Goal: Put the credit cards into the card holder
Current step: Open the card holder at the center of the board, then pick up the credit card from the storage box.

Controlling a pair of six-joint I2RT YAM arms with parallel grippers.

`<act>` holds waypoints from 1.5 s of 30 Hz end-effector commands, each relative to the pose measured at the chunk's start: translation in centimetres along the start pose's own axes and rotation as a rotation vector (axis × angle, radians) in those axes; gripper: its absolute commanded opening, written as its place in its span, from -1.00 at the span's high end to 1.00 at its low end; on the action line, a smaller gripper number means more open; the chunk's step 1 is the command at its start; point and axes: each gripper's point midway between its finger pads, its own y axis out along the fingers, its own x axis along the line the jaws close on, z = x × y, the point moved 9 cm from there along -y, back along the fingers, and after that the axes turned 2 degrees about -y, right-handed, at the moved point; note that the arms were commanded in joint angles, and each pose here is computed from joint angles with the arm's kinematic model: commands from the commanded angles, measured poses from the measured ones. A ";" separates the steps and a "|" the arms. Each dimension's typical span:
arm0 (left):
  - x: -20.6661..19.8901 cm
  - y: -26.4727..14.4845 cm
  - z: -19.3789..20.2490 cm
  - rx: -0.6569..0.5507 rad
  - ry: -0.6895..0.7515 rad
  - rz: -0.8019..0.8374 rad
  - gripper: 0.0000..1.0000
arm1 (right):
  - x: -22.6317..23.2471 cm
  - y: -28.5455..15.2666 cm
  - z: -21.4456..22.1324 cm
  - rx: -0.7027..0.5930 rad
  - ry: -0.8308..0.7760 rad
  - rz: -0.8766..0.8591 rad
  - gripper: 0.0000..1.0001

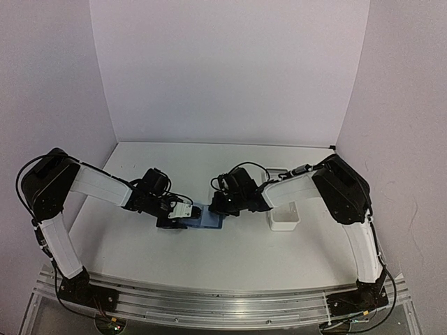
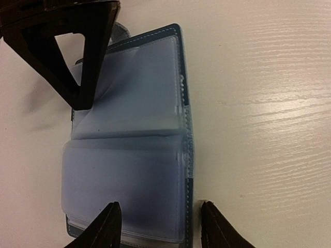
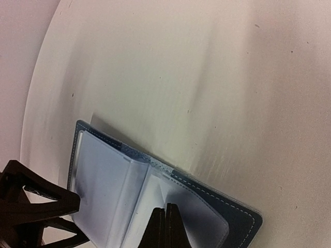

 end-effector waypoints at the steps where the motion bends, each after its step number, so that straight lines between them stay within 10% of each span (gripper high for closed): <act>1: -1.7 -1.4 -0.2 -0.036 -0.021 0.100 -0.09 | 2.7 -1.7 -2.5 -0.014 -0.086 -0.063 0.99; 19: 1.2 -6.5 -5.1 -0.210 -0.097 0.057 -0.25 | 9.1 -10.3 -10.6 -0.239 -0.280 -0.308 0.52; 27: 3.9 -7.7 -5.4 -0.299 -0.334 -0.017 -0.57 | 3.2 -19.5 -14.6 -0.434 -0.509 -0.113 -0.59; 30: 5.5 -8.0 -5.1 -0.324 -0.464 -0.057 -0.98 | 0.2 -23.2 -14.8 -0.517 -0.878 0.224 -0.95; 34: 7.1 -7.4 -4.8 -0.343 -0.561 -0.112 -0.99 | -6.3 -22.6 -14.6 -0.314 -1.232 0.626 -0.97; 45: 10.8 -4.2 -3.4 -0.306 -0.674 -0.177 -0.99 | -12.1 -18.7 -14.1 -0.004 -1.703 0.577 -0.88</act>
